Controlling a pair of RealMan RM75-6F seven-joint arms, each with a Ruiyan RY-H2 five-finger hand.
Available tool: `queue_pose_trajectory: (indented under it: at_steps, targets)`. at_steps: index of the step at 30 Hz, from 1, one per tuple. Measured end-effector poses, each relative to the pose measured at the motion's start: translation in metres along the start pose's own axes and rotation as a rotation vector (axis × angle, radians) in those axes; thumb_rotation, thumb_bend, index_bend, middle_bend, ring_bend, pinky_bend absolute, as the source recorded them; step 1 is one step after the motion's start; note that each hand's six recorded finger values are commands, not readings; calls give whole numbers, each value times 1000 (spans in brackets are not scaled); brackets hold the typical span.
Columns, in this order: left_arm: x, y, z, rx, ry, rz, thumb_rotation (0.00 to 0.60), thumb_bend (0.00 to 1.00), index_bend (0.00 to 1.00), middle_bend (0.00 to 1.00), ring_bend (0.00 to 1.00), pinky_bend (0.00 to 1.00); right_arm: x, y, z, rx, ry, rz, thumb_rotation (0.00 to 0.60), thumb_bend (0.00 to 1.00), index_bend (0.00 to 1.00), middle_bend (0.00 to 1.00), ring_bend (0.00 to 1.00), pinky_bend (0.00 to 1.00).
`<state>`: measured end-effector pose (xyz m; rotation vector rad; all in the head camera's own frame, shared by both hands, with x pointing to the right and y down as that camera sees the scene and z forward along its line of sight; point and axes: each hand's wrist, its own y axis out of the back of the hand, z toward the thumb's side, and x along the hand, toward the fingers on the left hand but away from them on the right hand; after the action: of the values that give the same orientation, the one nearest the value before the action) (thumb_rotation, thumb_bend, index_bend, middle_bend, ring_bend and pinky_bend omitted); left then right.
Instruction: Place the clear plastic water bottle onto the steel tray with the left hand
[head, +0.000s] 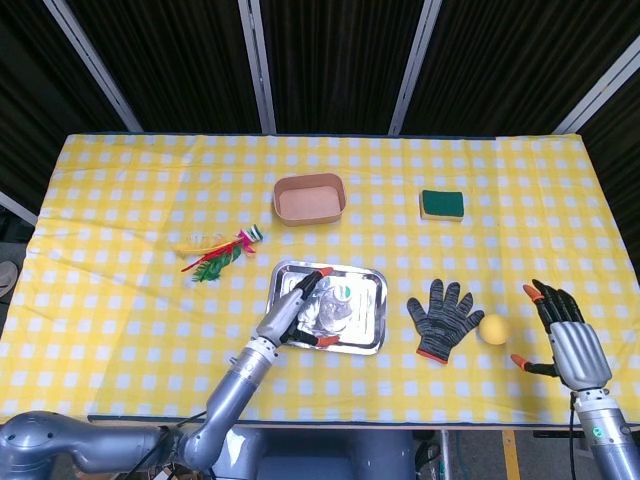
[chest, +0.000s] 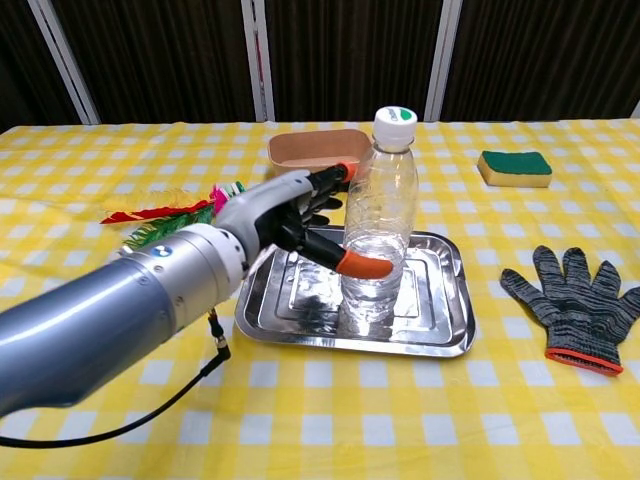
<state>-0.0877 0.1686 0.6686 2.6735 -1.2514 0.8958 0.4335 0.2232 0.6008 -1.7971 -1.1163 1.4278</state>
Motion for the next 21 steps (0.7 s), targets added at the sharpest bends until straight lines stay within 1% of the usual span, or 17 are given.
queue_pose_trajectory:
  at_steps: [2, 5, 7, 8, 9, 11, 12, 14, 15, 18, 21]
  targets:
    - [-10, 16, 2, 10, -7, 14, 600, 112, 0, 11, 0, 0, 0, 1, 0, -1, 0, -3, 600, 49, 54, 0, 0, 0]
    - [-34, 52, -1, 59, -5, 57, 600, 116, 0, 74, 0, 0, 1, 2, 2, -3, 5, -10, 600, 49, 54, 0, 0, 0]
    - [-56, 86, -8, 126, 9, 115, 600, 124, 0, 87, 0, 0, 1, 4, 2, -4, 6, -15, 600, 49, 54, 0, 0, 0]
    - [-67, 102, -11, 165, 17, 153, 600, 127, 0, 84, 0, 0, 2, 5, 2, -3, 5, -19, 600, 49, 54, 0, 0, 0]
    - [-82, 124, -16, 221, 27, 211, 600, 129, 0, 82, 0, 0, 2, 6, 1, -1, 3, -21, 600, 49, 54, 0, 0, 0]
    - [-104, 152, -23, 308, 43, 307, 600, 132, 7, 77, 0, 0, 2, 8, -1, 8, -3, -29, 600, 50, 54, 0, 0, 0]
    - [-120, 169, -30, 372, 60, 377, 600, 133, 18, 77, 0, 0, 2, 9, -1, 10, -6, -34, 600, 50, 54, 0, 0, 0]
    - [-143, 193, -41, 484, 96, 483, 600, 135, 50, 79, 0, 0, 2, 11, -1, 15, -6, -46, 600, 49, 54, 0, 0, 0]
    - [-159, 207, -49, 563, 124, 548, 600, 136, 68, 82, 0, 0, 2, 12, -2, 19, -7, -50, 600, 49, 54, 0, 0, 0]
    - [-192, 232, -74, 737, 205, 648, 600, 138, 93, 84, 0, 0, 1, 12, -3, 38, -12, -54, 600, 49, 54, 0, 0, 0]
    - [-219, 245, -99, 857, 278, 688, 600, 149, 95, 83, 0, 0, 0, 11, -5, 56, -19, -56, 600, 50, 54, 0, 0, 0]
